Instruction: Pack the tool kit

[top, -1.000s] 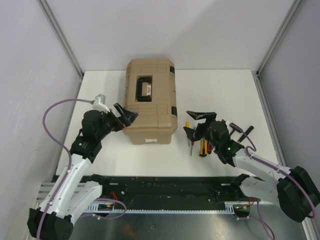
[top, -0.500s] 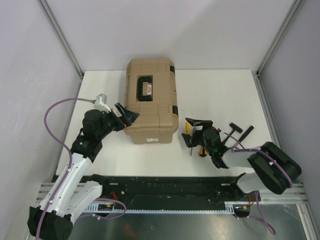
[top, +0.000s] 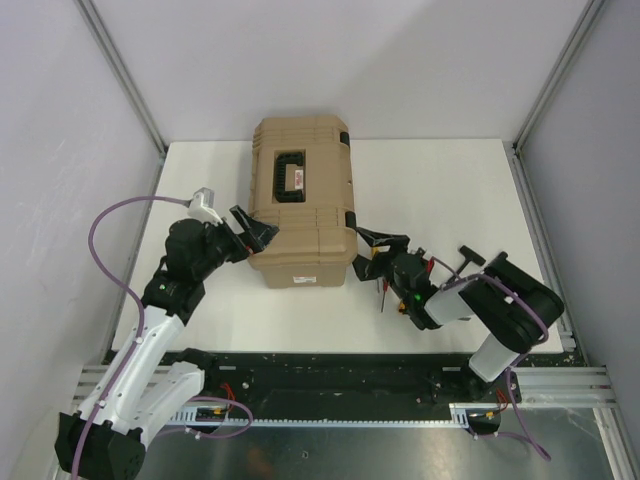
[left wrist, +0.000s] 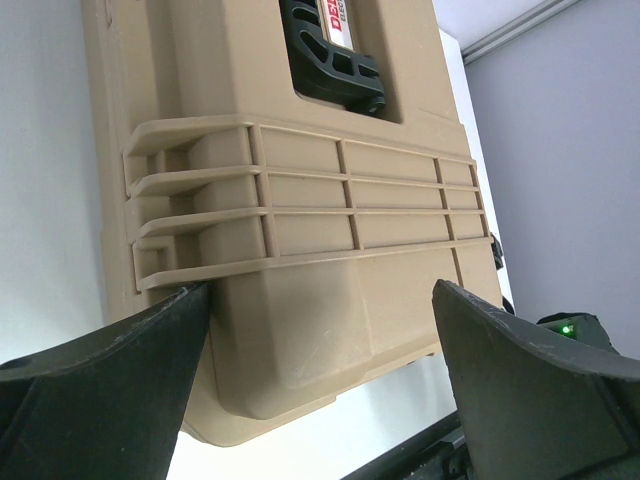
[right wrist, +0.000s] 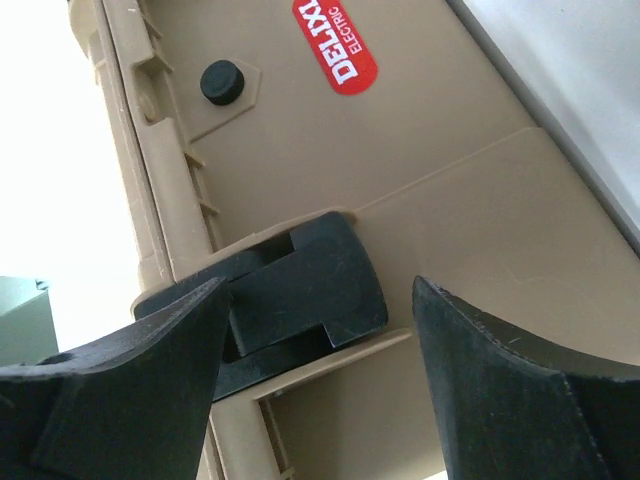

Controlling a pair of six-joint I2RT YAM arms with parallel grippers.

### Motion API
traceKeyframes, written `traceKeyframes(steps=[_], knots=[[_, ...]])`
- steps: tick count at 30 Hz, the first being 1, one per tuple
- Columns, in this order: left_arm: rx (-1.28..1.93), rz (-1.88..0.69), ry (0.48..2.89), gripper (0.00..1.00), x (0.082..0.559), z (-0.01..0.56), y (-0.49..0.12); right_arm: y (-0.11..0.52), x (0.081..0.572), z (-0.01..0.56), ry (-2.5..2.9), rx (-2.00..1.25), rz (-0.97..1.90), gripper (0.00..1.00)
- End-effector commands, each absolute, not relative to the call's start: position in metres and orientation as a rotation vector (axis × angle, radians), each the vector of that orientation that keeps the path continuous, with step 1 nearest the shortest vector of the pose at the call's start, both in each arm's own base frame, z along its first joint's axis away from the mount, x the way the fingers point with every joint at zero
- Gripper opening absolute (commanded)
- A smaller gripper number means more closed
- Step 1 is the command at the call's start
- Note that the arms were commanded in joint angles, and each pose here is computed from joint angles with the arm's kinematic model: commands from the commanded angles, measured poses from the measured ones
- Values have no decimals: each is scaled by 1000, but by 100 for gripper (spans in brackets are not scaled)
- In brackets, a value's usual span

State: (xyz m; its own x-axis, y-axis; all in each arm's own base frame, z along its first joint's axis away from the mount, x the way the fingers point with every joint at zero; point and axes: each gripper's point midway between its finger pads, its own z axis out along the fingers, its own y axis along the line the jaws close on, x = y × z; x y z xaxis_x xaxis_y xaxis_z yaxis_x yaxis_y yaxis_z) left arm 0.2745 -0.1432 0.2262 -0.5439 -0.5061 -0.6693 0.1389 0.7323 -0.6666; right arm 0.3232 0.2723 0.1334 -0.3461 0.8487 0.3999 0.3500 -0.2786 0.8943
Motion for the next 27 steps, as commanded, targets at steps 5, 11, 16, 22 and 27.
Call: traceKeyframes(steps=[5,11,16,22,27], knots=[[-273,-871,2185,99,252,183,-154,283,328,159,1395,1588,1879,62],[-276,-862,2170,99,253,186,-152,283,328,167,1366,1566,1918,41],[-279,-844,2155,99,253,188,-149,282,328,170,1359,1541,1928,31],[-296,-803,2157,98,252,184,-143,276,326,164,1423,1511,1855,30],[-303,-756,2168,98,251,178,-137,262,326,165,1470,1456,1747,31]])
